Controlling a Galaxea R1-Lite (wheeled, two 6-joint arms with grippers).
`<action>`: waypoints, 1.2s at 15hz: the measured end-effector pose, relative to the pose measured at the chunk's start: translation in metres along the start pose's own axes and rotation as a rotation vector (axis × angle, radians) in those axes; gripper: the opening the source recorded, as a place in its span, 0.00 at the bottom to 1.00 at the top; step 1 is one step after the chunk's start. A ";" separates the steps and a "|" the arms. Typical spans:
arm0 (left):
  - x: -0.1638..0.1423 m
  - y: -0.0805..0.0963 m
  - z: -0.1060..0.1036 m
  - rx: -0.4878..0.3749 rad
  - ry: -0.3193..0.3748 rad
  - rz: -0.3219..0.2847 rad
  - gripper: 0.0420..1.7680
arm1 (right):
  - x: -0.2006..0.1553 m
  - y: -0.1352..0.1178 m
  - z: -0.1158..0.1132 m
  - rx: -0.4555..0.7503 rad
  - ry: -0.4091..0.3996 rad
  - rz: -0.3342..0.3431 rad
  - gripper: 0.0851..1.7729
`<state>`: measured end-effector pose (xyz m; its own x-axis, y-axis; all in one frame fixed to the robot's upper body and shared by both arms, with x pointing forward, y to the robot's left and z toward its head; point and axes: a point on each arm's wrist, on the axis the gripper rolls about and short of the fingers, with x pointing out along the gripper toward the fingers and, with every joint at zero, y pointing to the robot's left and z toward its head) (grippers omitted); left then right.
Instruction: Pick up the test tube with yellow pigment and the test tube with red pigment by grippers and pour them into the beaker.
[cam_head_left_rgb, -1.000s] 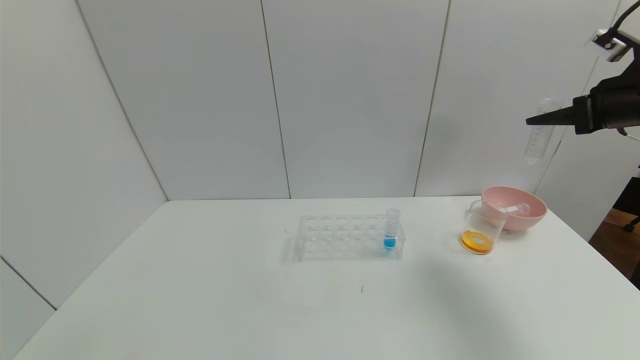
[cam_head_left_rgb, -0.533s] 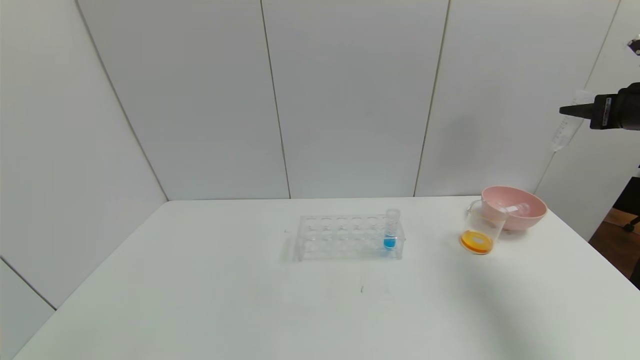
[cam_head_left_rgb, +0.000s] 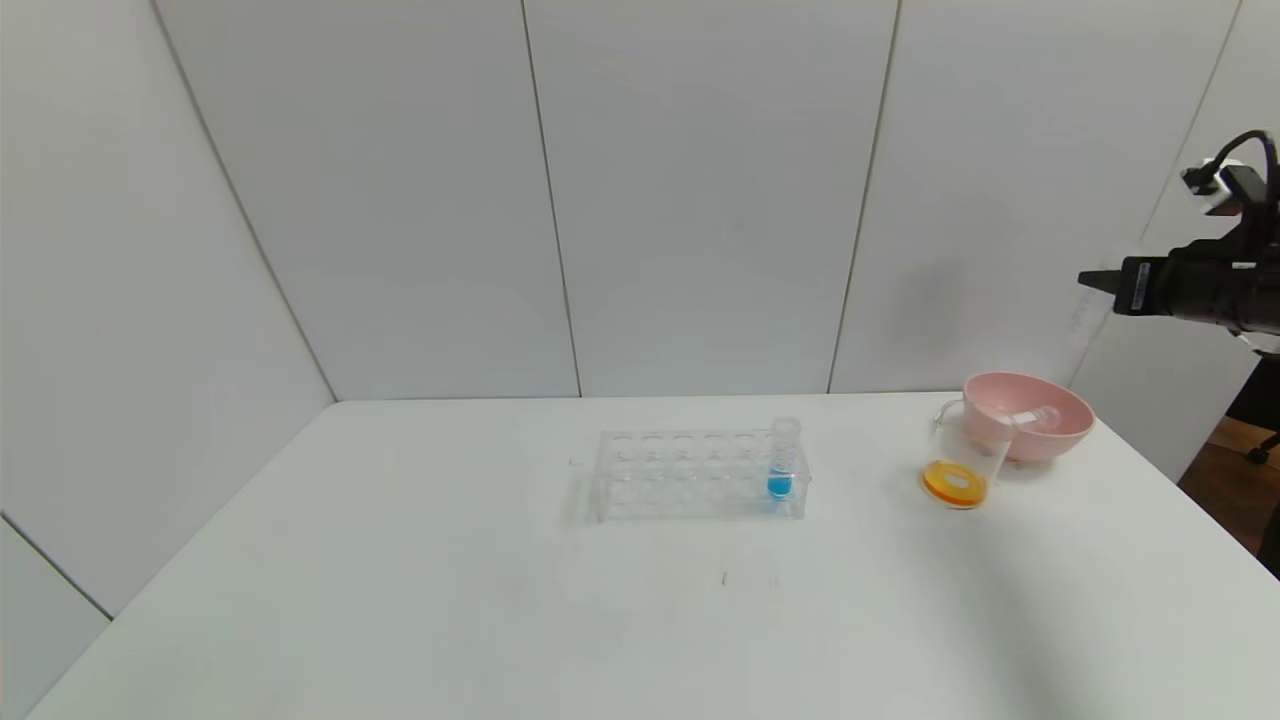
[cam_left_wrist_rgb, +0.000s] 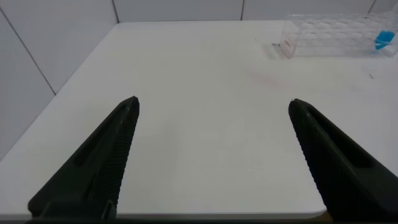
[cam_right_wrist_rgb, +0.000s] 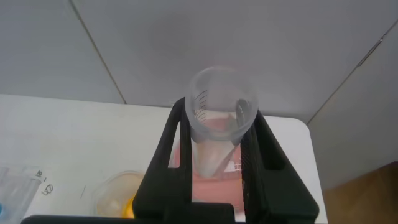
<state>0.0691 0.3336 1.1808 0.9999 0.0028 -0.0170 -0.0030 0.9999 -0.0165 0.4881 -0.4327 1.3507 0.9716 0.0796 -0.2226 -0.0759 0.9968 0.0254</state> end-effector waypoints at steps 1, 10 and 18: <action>0.000 0.000 0.000 0.000 0.000 0.000 0.97 | 0.009 -0.003 -0.006 -0.011 -0.031 -0.012 0.25; 0.000 0.000 0.000 0.000 0.000 0.000 0.97 | 0.076 -0.031 -0.089 0.007 -0.004 -0.084 0.25; 0.000 0.000 0.000 0.000 0.000 0.000 0.97 | 0.085 -0.033 -0.109 0.033 0.025 -0.081 0.25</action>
<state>0.0691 0.3336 1.1808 0.9999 0.0028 -0.0170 -0.0030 0.9999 -0.0165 0.5490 -0.4576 1.2248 0.9684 -0.0004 -0.2493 0.0102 0.9992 0.0383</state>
